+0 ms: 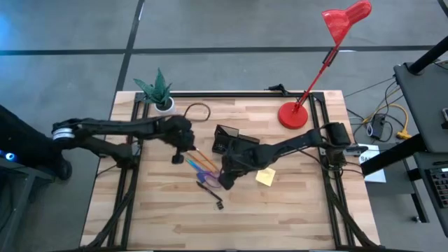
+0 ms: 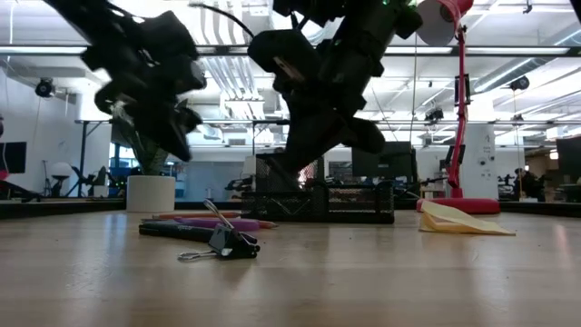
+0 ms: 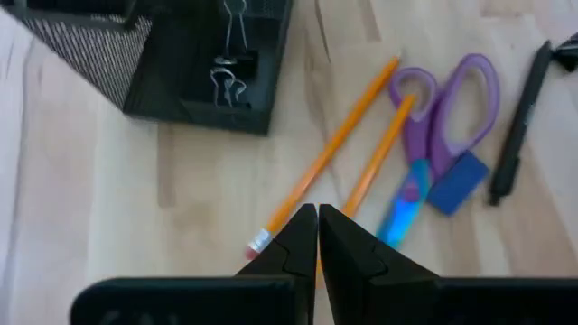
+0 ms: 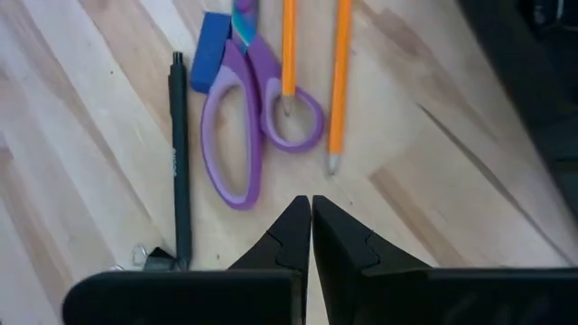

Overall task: Pick and place office supplies into organizer
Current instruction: Put the top orange pencil into the desk organizer

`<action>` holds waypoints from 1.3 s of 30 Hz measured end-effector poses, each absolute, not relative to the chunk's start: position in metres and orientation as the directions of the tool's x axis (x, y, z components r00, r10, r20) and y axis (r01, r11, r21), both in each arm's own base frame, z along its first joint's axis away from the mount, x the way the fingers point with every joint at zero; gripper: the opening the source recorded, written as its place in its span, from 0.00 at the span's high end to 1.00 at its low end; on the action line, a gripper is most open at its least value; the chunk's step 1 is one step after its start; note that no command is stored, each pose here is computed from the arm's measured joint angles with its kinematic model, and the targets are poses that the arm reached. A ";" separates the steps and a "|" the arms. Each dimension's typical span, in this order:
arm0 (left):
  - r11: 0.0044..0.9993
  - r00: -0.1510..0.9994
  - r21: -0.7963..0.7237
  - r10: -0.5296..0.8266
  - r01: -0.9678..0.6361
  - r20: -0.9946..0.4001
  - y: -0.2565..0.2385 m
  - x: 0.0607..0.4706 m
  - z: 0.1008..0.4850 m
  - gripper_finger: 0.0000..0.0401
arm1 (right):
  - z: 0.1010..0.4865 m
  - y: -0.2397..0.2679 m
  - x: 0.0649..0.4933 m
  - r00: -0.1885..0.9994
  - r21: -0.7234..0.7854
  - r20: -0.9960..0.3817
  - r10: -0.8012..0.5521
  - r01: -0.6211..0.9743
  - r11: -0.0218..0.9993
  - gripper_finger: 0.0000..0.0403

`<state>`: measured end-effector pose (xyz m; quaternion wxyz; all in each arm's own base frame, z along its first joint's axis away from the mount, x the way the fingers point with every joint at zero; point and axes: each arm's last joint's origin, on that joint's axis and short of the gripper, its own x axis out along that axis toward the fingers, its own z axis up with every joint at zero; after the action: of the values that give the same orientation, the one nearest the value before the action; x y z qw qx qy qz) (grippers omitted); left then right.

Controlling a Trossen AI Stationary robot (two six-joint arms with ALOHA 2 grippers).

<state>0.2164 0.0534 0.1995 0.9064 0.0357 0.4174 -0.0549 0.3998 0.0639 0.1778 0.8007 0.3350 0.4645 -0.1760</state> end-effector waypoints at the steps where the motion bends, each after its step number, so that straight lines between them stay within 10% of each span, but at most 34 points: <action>1: 0.989 0.636 0.017 -0.081 0.147 -0.768 0.057 0.220 0.197 1.00 | 0.176 0.064 0.400 0.508 0.374 -0.861 0.030 0.593 0.713 0.98; 39: 0.965 0.539 0.096 -0.052 0.243 -0.840 0.072 0.240 0.156 1.00 | 0.129 0.064 0.414 0.529 0.304 -0.848 -0.019 0.516 0.801 0.98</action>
<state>0.2401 0.0716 0.1555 0.8714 0.1012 0.4724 -0.0848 0.4142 0.0641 0.1291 0.8313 0.2713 0.4577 -0.1610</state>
